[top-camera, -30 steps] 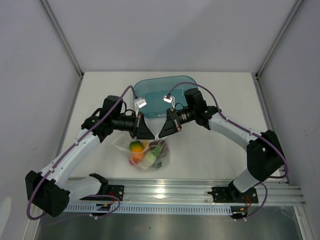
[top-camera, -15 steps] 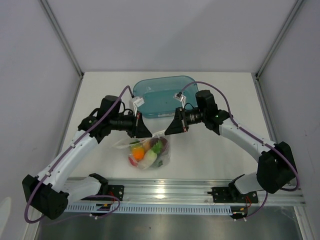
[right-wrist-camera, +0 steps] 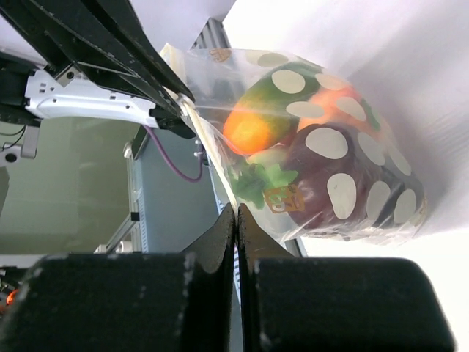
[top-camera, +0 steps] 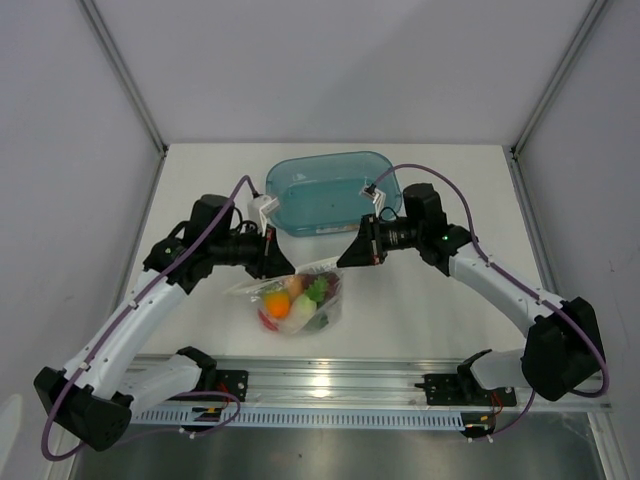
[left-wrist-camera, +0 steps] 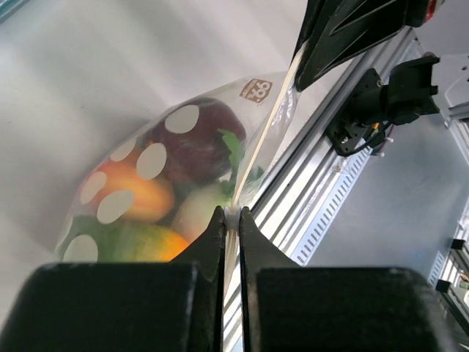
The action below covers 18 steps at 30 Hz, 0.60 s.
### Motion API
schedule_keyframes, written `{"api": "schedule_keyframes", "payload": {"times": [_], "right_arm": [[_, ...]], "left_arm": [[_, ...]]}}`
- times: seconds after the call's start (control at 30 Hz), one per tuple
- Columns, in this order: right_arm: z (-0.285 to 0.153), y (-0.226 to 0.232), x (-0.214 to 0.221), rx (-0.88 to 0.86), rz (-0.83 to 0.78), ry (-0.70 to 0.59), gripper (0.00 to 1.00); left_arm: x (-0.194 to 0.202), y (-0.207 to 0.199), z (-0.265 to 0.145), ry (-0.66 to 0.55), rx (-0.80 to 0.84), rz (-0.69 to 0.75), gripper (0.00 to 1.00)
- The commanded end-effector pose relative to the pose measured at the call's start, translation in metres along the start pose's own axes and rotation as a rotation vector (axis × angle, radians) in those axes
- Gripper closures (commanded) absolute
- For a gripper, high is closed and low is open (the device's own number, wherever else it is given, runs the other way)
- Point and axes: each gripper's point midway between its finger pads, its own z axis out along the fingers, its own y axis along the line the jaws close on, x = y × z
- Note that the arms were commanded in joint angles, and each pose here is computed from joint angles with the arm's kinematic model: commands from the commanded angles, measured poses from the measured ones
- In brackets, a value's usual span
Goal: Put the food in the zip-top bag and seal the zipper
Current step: Zip the zipper food storage bag at the center of the board.
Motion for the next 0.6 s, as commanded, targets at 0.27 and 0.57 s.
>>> {"api": "schedule_keyframes", "payload": {"times": [0.27,0.57], "right_arm": [[-0.03,-0.027,-0.017,0.185,0.031,-0.113,1.0],[-0.05,-0.043,-0.019,0.279,0.079,-0.155,1.0]], "left_arm": [[0.003,0.021,-0.023,-0.037,-0.196,-0.019,0.99],[0.01,0.036,-0.034,-0.047,-0.311,-0.042,0.96]]}}
